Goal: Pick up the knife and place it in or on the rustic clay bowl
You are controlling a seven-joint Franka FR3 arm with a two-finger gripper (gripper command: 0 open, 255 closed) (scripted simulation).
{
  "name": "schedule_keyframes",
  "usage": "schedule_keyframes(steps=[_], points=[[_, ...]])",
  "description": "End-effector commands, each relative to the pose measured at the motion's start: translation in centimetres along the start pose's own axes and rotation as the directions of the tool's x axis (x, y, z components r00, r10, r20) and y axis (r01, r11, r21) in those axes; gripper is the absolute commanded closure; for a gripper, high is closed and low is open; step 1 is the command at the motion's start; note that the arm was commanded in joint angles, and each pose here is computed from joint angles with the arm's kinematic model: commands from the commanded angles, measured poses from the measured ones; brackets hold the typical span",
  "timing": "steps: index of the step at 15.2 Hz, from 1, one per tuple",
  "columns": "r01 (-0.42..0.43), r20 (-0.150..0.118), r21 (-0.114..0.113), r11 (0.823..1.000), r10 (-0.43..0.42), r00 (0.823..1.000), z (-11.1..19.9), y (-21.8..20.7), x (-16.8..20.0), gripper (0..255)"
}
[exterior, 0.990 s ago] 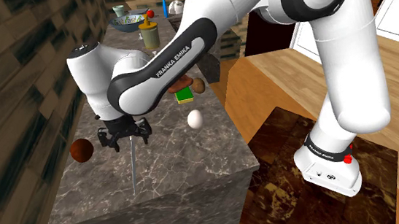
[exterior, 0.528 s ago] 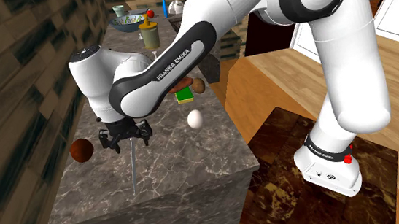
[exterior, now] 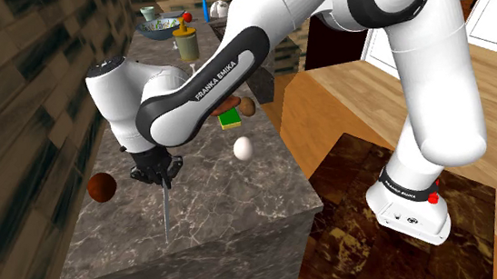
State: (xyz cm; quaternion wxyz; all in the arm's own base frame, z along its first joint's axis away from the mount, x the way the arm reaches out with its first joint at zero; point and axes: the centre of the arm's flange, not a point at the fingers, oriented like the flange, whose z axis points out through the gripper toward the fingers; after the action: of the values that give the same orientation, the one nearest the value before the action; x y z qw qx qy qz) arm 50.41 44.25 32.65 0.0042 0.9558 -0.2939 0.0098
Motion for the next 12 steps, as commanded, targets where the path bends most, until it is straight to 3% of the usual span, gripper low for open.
schedule_keyframes(steps=[1, 4, 12], points=[[0.0, 0.0, 0.0, 1.0, 0.0, 1.0, 0.0, 0.0, 0.0, 255], [0.0, 0.0, 0.0, 1.0, 0.0, 1.0, 0.0, 0.0, 0.0, 255], [0.0, 0.0, 0.0, 1.0, 0.0, 1.0, -4.2, 0.0, 0.1, 255]])
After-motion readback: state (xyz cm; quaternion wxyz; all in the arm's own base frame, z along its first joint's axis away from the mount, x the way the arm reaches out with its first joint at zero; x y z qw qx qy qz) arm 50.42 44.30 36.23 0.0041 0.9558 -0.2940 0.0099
